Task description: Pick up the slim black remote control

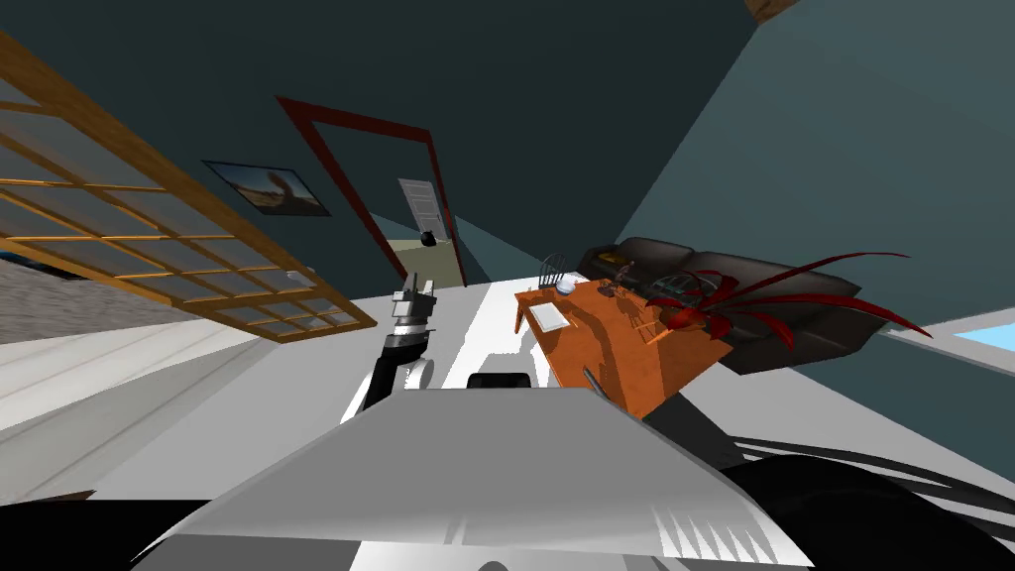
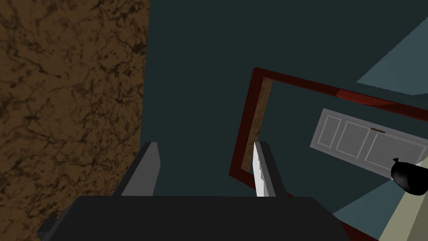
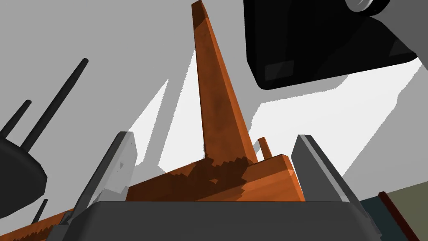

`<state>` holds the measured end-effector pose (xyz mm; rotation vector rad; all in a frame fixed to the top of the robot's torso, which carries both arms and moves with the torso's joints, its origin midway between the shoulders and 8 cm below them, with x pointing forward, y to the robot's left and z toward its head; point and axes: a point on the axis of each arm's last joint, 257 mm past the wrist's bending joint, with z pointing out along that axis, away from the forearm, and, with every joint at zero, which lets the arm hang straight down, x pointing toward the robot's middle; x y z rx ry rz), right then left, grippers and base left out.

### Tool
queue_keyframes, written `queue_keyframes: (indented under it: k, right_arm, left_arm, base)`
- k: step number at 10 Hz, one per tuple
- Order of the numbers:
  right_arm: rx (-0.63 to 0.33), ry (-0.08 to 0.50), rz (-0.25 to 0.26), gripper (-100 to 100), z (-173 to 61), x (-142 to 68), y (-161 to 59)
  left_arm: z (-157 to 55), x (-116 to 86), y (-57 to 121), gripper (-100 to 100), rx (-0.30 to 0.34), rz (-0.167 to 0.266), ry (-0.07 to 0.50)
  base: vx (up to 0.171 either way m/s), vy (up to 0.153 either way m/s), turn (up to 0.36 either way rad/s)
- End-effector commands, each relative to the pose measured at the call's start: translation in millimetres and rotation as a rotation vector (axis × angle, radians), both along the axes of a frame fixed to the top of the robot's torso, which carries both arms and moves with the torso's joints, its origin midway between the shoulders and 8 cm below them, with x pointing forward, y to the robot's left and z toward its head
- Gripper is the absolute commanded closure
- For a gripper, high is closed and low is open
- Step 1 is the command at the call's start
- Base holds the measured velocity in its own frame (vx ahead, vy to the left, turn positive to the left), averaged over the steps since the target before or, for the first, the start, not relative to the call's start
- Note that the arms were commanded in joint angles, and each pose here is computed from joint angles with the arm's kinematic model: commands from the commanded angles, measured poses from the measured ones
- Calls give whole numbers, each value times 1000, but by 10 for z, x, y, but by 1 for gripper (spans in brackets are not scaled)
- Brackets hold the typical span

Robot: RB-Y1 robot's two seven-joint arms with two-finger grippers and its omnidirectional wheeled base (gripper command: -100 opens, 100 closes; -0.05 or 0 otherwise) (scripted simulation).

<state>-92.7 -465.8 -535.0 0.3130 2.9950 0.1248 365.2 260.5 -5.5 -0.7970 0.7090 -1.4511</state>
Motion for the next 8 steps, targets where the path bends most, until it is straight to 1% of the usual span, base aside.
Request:
queue_keyframes:
  k: [1, 3, 5, 6, 7, 8]
  right_arm:
    - [-41, 41, 46, -100, 34, -186, -193]
    - [-82, 83, 95, -100, 81, -368, -419]
    - [-111, 114, 138, -100, 125, -499, -591]
    - [-126, 133, 171, -100, 147, -571, -683]
    - [-127, 136, 183, -100, 145, -585, -692]
    - [-121, 135, 199, -100, 126, -580, -665]
  left_arm:
    - [0, 0, 0, 0, 0, 0, 0]
    - [0, 0, 0, 0, 0, 0, 0]
    - [0, 0, 0, 0, 0, 0, 0]
    - [0, 0, 0, 0, 0, 0, 0]
    - [0, 0, 0, 0, 0, 0, 0]
    - [0, 0, 1, 0, 0, 0, 0]
  base:
    - [185, -10, 256]
    - [166, -35, 291]
    - [153, -20, 221]
    - [156, -43, 330]
    - [177, -34, 258]
    - [211, 4, 123]
